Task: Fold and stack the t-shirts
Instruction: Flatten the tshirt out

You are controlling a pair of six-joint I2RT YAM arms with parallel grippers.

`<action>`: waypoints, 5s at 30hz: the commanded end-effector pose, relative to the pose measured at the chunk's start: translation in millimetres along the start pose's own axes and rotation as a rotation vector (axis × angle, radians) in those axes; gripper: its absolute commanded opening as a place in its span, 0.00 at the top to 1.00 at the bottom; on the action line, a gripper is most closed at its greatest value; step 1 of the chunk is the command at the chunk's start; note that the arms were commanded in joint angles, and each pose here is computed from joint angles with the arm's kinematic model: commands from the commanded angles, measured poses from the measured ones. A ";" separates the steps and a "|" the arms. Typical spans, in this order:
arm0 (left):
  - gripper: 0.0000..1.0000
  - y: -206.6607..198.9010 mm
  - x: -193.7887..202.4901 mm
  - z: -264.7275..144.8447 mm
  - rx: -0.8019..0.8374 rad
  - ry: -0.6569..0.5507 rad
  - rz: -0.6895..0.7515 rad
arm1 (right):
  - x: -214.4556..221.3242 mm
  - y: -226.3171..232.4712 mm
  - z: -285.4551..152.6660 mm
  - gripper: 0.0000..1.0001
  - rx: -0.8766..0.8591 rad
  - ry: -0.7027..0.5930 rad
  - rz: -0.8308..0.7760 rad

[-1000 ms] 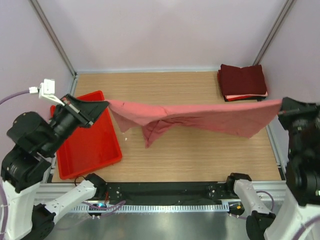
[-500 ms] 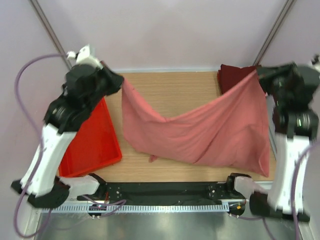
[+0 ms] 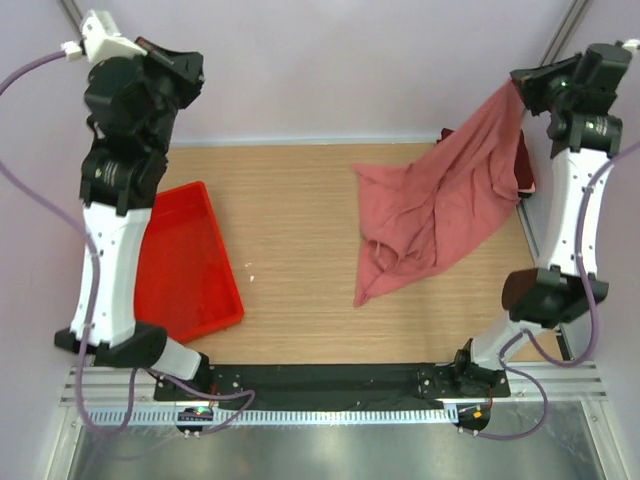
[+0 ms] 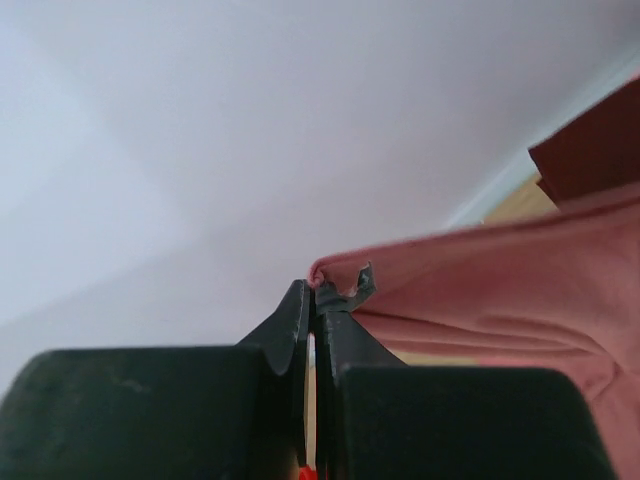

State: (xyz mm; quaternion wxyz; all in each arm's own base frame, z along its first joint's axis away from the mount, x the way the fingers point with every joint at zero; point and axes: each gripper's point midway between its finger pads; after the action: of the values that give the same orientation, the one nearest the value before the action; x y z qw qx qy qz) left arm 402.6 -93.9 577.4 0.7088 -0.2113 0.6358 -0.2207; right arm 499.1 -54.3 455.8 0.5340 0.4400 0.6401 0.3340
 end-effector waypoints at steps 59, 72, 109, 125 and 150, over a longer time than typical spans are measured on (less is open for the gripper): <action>0.85 149.9 458.4 -180.6 -0.165 1.133 0.317 | 115.2 -276.5 -190.8 0.99 0.567 0.103 -0.298; 0.40 160.1 420.1 -106.1 -0.211 1.007 0.329 | 131.6 -281.9 -189.9 0.99 0.527 0.156 -0.276; 0.58 84.3 556.3 10.4 0.105 1.071 0.176 | 147.2 -286.6 -176.9 0.99 0.455 0.179 -0.216; 0.50 109.7 483.5 25.1 0.117 1.042 0.296 | 149.4 -294.0 -181.1 0.99 0.472 0.180 -0.225; 0.53 162.9 566.3 65.4 0.089 1.093 0.439 | 160.4 -296.6 -184.9 0.99 0.433 0.218 -0.233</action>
State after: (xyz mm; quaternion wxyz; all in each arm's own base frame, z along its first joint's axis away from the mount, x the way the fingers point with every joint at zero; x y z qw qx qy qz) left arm 519.9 -294.5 34.8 0.3049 0.0902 0.9284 -0.1923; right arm 245.4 -13.5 154.1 0.3658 0.4453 0.8003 0.1656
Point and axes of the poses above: each gripper's point midway between its finger pads, its own z axis out along the fingers, its own y axis along the line the jaws close on, x = y × z, and after that the axes turned 7 degrees about z, right-handed
